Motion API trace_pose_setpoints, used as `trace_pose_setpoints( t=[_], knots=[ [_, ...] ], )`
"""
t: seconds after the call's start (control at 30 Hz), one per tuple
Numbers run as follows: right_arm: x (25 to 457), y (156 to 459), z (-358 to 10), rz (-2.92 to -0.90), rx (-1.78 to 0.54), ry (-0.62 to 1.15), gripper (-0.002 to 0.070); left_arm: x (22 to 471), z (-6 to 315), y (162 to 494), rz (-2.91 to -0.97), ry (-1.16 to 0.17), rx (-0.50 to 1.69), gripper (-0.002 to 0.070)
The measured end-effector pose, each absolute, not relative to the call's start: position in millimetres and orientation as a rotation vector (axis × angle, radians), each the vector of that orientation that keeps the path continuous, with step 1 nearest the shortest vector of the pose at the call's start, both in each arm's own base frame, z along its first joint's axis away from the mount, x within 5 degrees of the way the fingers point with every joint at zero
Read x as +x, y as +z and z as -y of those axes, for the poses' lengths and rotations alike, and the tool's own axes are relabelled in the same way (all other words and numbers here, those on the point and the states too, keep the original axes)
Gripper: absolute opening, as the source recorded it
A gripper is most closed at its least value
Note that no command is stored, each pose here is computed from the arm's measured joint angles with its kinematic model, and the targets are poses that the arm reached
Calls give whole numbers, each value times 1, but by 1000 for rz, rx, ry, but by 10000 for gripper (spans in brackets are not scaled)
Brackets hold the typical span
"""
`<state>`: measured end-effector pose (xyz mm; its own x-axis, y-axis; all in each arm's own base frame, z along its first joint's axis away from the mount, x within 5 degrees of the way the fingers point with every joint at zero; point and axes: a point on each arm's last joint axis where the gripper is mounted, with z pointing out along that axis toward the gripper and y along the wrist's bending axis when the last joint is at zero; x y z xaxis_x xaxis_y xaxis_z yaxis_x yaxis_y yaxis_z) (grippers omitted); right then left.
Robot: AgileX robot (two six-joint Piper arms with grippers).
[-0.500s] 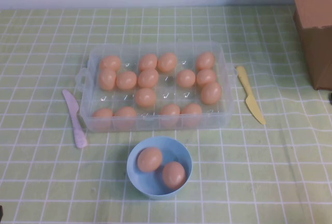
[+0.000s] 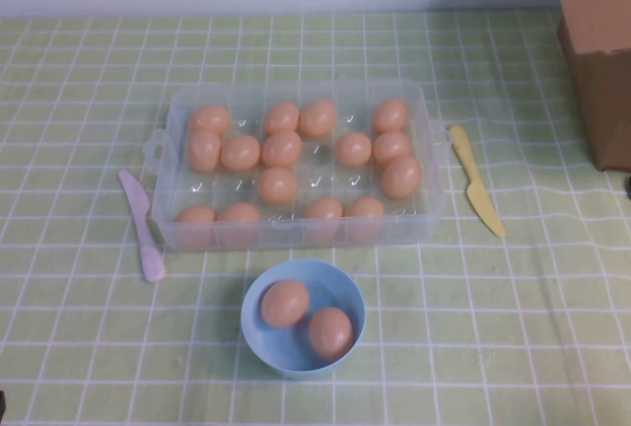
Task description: Take an egg out of the egg box
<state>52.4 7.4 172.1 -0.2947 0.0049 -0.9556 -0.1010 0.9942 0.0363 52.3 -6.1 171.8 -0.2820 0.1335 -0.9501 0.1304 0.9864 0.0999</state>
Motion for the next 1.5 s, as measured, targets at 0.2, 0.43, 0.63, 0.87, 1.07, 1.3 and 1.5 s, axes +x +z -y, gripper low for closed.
trace_pose_setpoints(
  t=[0.2,0.43,0.63,0.87,1.07,1.3,1.5],
  knots=[
    [52,172,-7,-1868,-70,104,-18,52,6,172,-1861,3,192,2],
    [52,172,-7,-1868,-70,104,-18,52,6,172,-1861,3,192,2],
    [52,172,-7,-1868,-69,104,-18,52,6,172,-1861,3,192,2],
    [52,172,-7,-1868,-69,104,-18,53,6,173,-1848,-9,182,2],
    [52,172,-7,-1868,-68,106,-18,55,11,186,-1714,-253,-27,2],
    [52,172,-7,-1868,-68,106,-18,56,9,198,-1573,-469,-266,2],
    [52,172,-7,-1868,-68,106,-18,56,9,199,-1566,-491,-287,2]
  ],
)
